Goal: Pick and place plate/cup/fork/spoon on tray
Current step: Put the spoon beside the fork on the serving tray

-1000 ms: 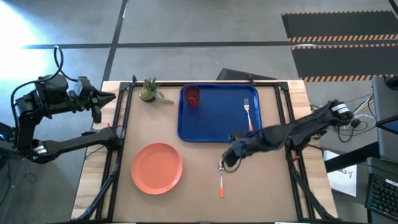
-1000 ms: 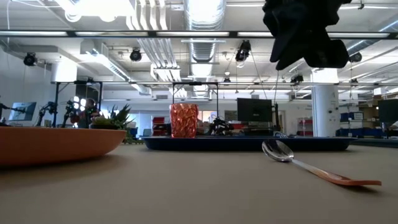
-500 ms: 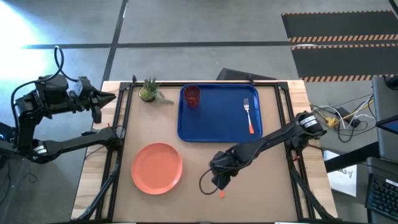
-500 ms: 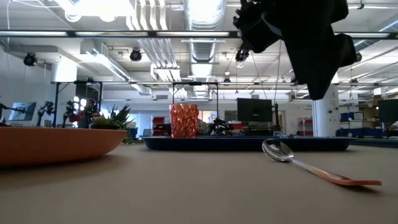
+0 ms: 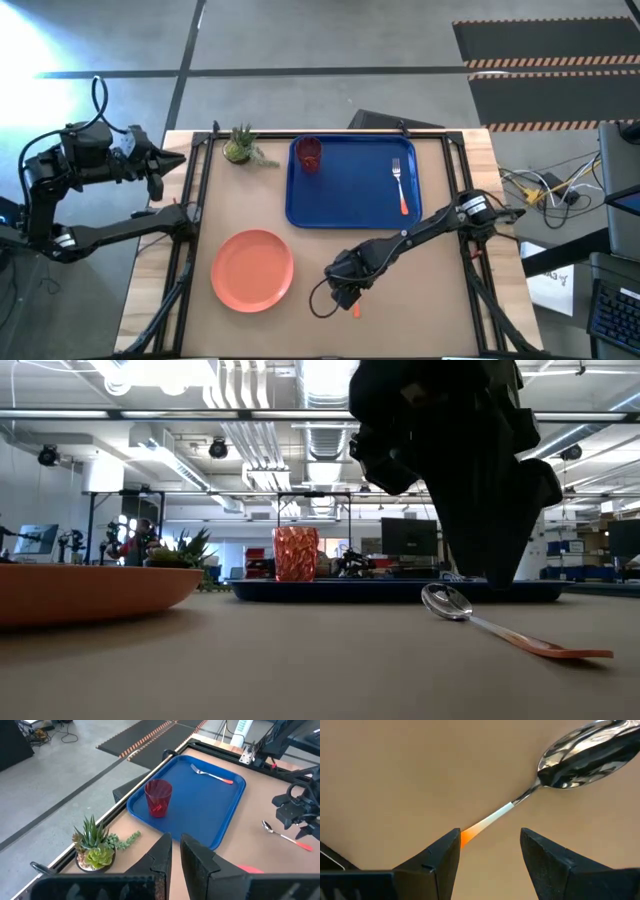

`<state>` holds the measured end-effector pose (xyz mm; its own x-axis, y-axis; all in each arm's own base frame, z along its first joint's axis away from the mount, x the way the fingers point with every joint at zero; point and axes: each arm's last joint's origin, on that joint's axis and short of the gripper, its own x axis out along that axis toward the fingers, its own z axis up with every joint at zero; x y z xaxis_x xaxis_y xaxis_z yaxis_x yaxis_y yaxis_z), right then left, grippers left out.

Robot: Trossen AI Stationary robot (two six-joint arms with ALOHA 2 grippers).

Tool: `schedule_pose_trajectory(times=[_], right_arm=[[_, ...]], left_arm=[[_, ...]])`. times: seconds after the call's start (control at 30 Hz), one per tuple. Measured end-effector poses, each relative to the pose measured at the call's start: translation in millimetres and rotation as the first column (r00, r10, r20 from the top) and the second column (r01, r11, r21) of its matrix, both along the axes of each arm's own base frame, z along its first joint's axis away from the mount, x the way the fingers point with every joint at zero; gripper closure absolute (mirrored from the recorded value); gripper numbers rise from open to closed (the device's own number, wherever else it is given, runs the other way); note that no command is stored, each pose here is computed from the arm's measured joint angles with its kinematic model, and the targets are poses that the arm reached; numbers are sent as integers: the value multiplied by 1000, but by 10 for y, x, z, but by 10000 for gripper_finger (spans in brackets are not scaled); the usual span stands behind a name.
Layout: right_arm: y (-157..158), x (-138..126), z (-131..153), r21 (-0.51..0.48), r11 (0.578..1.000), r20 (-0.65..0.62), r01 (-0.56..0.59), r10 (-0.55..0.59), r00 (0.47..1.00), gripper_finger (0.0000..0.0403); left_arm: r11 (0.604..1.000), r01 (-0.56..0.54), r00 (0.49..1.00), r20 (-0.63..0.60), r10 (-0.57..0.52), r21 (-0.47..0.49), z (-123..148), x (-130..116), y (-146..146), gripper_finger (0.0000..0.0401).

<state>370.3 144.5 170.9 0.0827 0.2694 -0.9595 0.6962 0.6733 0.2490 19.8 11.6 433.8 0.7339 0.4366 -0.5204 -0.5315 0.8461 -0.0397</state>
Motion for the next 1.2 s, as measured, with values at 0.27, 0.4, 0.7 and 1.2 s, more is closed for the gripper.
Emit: schedule_pose_trajectory(times=[0.27, 0.4, 0.7, 1.2], right_arm=[[-16, 17, -56, -60, 992, -8, 114, -114, 993, 206], [-20, 21, -57, -79, 983, -3, 164, -164, 986, 206], [-23, 33, -60, -87, 967, 4, 240, -240, 971, 206], [71, -120, -121, -113, 961, -105, 252, -264, 959, 207]], left_arm=[[1000, 15, 1000, -14, -15, 22, 0, 1, 1, 382], [999, 22, 1000, -20, -22, 32, -1, 1, 1, 382], [999, 23, 1000, -21, -22, 32, -2, 2, 2, 382], [999, 20, 1000, -22, -19, 33, -3, 1, 2, 382]])
